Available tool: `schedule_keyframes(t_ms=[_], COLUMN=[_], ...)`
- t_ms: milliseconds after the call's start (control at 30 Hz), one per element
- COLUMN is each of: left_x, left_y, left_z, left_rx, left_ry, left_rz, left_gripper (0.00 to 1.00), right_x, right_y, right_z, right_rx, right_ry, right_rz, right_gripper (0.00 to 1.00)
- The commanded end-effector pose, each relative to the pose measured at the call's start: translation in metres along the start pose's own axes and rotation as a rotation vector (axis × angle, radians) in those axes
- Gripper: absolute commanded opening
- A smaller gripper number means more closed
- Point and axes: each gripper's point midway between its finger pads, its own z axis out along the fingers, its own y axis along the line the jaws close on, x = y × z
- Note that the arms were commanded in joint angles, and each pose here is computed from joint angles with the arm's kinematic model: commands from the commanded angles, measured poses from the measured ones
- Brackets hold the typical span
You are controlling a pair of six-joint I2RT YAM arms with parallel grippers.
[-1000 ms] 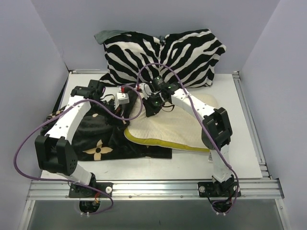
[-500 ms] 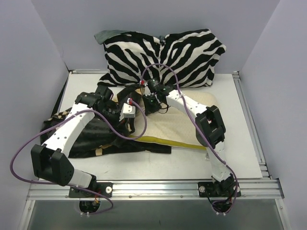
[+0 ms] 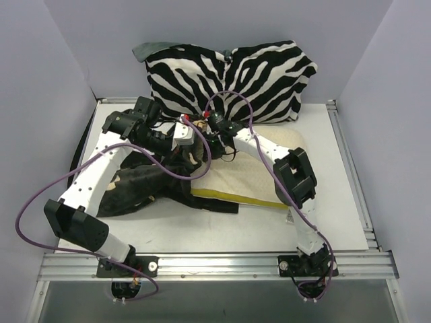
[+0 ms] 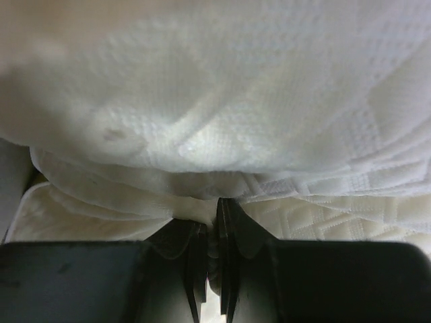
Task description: Put the pillow into the pillowcase
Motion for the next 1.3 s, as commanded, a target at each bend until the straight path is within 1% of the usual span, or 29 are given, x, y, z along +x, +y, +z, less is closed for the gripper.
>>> schedule_keyframes(t_ms=[0, 33, 67, 100, 133, 167, 200, 267, 300, 333, 367, 400, 500, 533, 567, 600, 667, 700, 767, 800, 867, 933, 967, 1000, 1033, 1133, 1167, 1200, 1267], left_x=[-0.035, -0.032, -0.013, -0.008, 0.001, 0.011, 0.038, 0.059, 0.082, 0.088, 0.093, 0.095, 0.081, 0.067, 0.063, 0.058, 0.042, 0.036, 0.037, 0.038, 0.052, 0.062, 0.055, 0.067, 0.069, 0.064, 0.065, 0.065, 0.071], left_y=[-0.054, -0.051, -0.049, -0.036, -0.036, -0.035, -0.032, -0.033, -0.037, -0.038, -0.04, -0.04, -0.029, -0.019, -0.011, 0.005, 0.034, 0.05, 0.087, 0.104, 0.134, 0.165, 0.178, 0.191, 0.199, 0.224, 0.23, 0.236, 0.24], left_z=[-0.008, -0.007, 0.001, 0.005, 0.007, 0.011, 0.022, 0.023, 0.027, 0.024, 0.022, 0.02, 0.003, -0.006, -0.014, -0.019, -0.038, -0.043, -0.054, -0.058, -0.058, -0.062, -0.069, -0.065, -0.066, -0.07, -0.071, -0.072, -0.075], left_rx=[0.165, 0.151, 0.141, 0.095, 0.07, 0.056, 0.036, -0.011, -0.019, -0.04, -0.048, -0.061, -0.127, -0.156, -0.2, -0.24, -0.34, -0.383, -0.496, -0.544, -0.584, -0.644, -0.674, -0.67, -0.671, -0.688, -0.704, -0.703, -0.698], left_ry=[-0.104, -0.098, -0.061, -0.062, -0.049, -0.036, 0.013, 0.055, 0.107, 0.113, 0.122, 0.124, 0.062, 0.033, 0.015, 0.002, -0.025, -0.051, -0.032, -0.026, 0.005, 0.035, 0.017, 0.028, 0.02, -0.009, -0.006, -0.006, 0.004], left_rz=[-0.19, -0.194, -0.242, -0.247, -0.252, -0.259, -0.28, -0.281, -0.314, -0.317, -0.326, -0.349, -0.402, -0.39, -0.45, -0.463, -0.476, -0.505, -0.558, -0.554, -0.602, -0.642, -0.644, -0.678, -0.69, -0.713, -0.709, -0.695, -0.693], left_gripper=[0.0, 0.01, 0.01, 0.01, 0.04, 0.06, 0.08, 0.15, 0.19, 0.23, 0.32, 0.35, 0.49, 0.53, 0.58, 0.61, 0.62, 0.62, 0.63, 0.63, 0.63, 0.64, 0.64, 0.66, 0.83, 0.87, 0.97, 0.97, 0.98], right_x=[-0.022, -0.022, -0.005, -0.002, 0.001, 0.02, 0.018, 0.031, 0.04, 0.044, 0.048, 0.05, 0.05, 0.04, 0.034, 0.032, 0.001, -0.003, -0.037, -0.038, -0.058, -0.057, -0.065, -0.066, -0.072, -0.085, -0.078, -0.085, -0.072], right_y=[0.017, 0.025, 0.032, 0.038, 0.053, 0.051, 0.062, 0.071, 0.071, 0.071, 0.074, 0.074, 0.064, 0.054, 0.049, 0.041, 0.02, 0.007, -0.013, -0.026, -0.05, -0.077, -0.086, -0.092, -0.097, -0.1, -0.106, -0.101, -0.093], right_z=[-0.018, -0.02, -0.018, -0.027, -0.031, -0.028, -0.037, -0.04, -0.039, -0.039, -0.042, -0.046, -0.068, -0.077, -0.087, -0.101, -0.123, -0.126, -0.14, -0.133, -0.13, -0.11, -0.1, -0.094, -0.089, -0.066, -0.045, -0.041, -0.02], right_rx=[-0.088, -0.13, -0.161, -0.187, -0.266, -0.288, -0.343, -0.427, -0.453, -0.468, -0.504, -0.516, -0.518, -0.514, -0.511, -0.499, -0.461, -0.409, -0.339, -0.296, -0.177, -0.096, -0.077, -0.065, -0.048, -0.061, -0.068, -0.081, -0.165], right_ry=[-0.116, -0.133, -0.104, -0.115, -0.117, -0.08, -0.107, -0.076, -0.046, -0.024, 0.002, 0.006, 0.028, 0.008, -0.01, -0.009, -0.099, -0.102, -0.179, -0.165, -0.204, -0.149, -0.144, -0.129, -0.132, -0.124, -0.083, -0.093, -0.04], right_rz=[0.03, 0.02, 0.004, -0.001, -0.015, -0.005, 0.012, 0.021, 0.037, 0.047, 0.052, 0.054, 0.045, 0.037, -0.009, -0.02, -0.077, -0.082, -0.142, -0.203, -0.267, -0.331, -0.344, -0.39, -0.404, -0.445, -0.436, -0.433, -0.385], right_gripper=[0.0, 0.0, 0.0, 0.0, 0.0, 0.0, 0.0, 0.0, 0.0, 0.03, 0.09, 0.22, 0.41, 0.45, 0.49, 0.57, 0.64, 0.69, 0.71, 0.76, 0.82, 0.89, 0.94, 0.95, 0.95, 0.97, 0.98, 0.98, 0.99])
